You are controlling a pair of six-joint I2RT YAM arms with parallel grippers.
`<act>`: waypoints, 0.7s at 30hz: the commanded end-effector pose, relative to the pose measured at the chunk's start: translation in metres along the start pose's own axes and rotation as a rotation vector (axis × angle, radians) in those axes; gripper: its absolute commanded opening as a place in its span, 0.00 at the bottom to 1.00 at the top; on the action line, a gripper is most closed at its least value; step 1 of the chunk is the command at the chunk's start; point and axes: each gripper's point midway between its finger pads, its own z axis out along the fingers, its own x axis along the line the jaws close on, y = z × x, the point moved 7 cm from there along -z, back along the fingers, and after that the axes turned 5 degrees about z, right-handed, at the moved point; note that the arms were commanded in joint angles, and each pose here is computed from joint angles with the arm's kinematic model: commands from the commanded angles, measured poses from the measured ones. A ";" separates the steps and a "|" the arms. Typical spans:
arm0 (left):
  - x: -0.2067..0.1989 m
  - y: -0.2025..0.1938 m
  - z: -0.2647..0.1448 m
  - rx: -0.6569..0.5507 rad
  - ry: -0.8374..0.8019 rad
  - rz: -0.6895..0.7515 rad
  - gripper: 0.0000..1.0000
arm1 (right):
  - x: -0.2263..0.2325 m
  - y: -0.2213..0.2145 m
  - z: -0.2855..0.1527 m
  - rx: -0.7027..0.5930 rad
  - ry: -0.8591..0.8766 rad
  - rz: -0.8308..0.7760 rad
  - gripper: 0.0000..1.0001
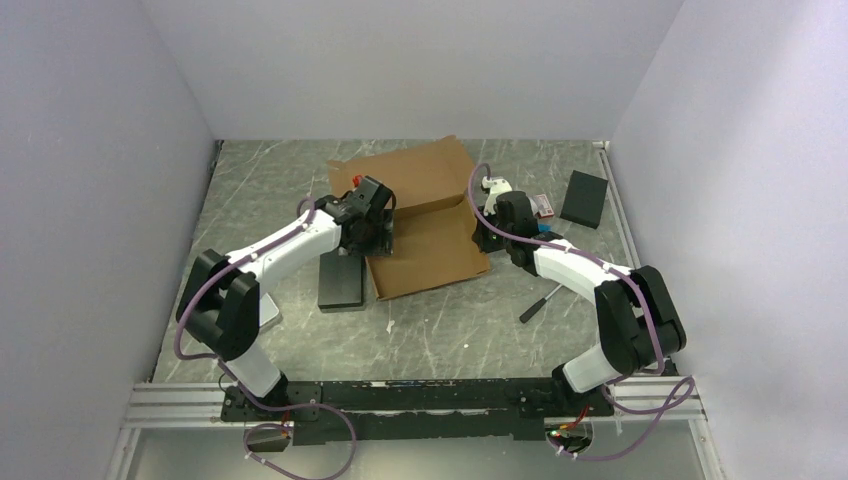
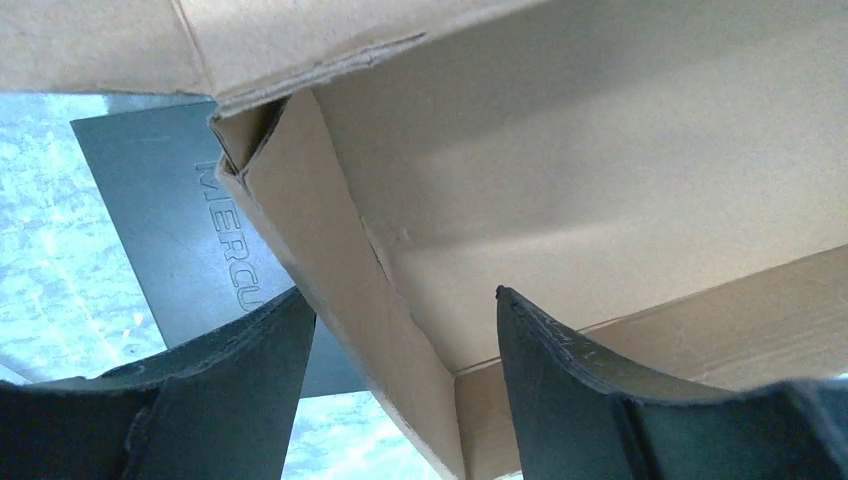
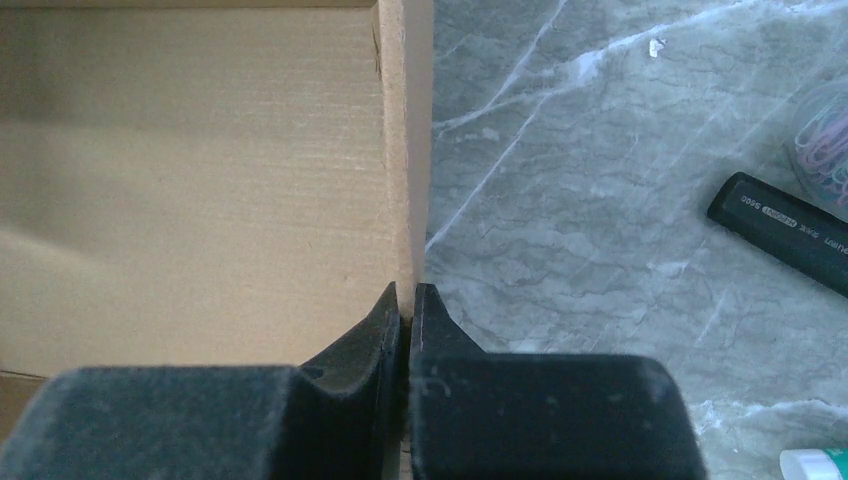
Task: Fold the paper box
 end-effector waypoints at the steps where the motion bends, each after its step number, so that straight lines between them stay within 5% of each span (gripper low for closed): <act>1: -0.004 -0.002 -0.008 -0.016 -0.060 0.003 0.71 | 0.007 0.024 0.001 -0.098 0.023 -0.009 0.00; 21: 0.020 0.011 -0.062 -0.218 -0.329 -0.057 0.84 | -0.023 0.013 0.023 -0.018 -0.078 -0.052 0.00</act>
